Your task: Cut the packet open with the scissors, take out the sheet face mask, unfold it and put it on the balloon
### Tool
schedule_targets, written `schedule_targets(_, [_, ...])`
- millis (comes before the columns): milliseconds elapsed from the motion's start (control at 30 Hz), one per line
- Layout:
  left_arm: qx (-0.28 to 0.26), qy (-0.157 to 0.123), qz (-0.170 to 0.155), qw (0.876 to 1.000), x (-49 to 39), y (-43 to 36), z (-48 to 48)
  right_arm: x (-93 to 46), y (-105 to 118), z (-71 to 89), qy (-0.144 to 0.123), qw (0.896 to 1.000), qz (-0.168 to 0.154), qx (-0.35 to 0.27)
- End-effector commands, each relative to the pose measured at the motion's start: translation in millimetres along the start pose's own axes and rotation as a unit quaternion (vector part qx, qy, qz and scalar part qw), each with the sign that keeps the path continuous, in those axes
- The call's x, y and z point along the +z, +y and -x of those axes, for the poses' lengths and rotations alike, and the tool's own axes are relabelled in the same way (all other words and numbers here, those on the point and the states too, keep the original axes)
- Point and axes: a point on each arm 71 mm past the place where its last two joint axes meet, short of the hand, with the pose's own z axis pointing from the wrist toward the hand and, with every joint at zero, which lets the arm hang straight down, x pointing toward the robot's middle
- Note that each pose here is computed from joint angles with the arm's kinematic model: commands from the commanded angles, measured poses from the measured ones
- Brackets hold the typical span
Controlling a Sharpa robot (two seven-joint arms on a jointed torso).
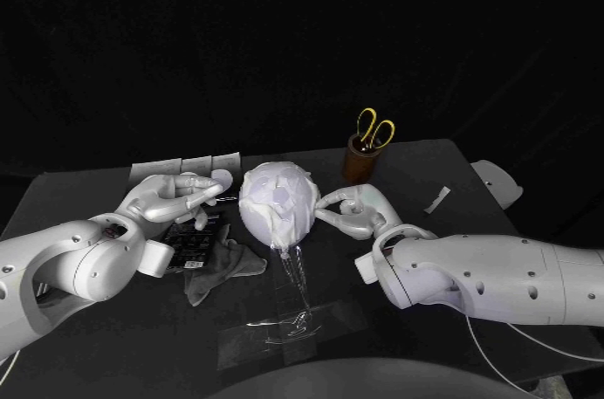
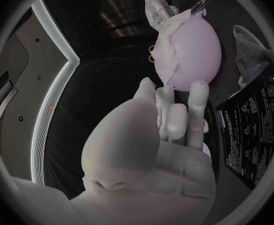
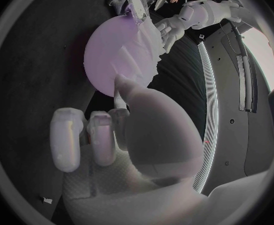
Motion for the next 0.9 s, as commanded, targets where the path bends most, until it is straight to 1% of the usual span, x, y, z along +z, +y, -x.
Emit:
schedule_targets(33, [-0.001, 0.008, -0.002, 1.000, 0.0, -0.8, -2.0, -0.1, 2.2, -0.6, 0.000, 1.000, 0.013, -0.004])
schedule_targets(367, [-0.001, 0.008, -0.001, 1.000, -0.3, -0.7, -1.8, -0.3, 1.7, 1.3, -0.003, 1.000, 0.012, -0.005])
schedule_targets(567, [-0.001, 0.008, -0.001, 1.000, -0.4, -0.6, -1.6, -1.1, -0.5, 4.5, -0.004, 1.000, 0.004, -0.007])
schedule_targets(900, [-0.001, 0.007, -0.001, 1.000, -0.3, -0.4, -1.0, -5.1, 2.1, 2.1, 0.020, 1.000, 0.011, -0.010])
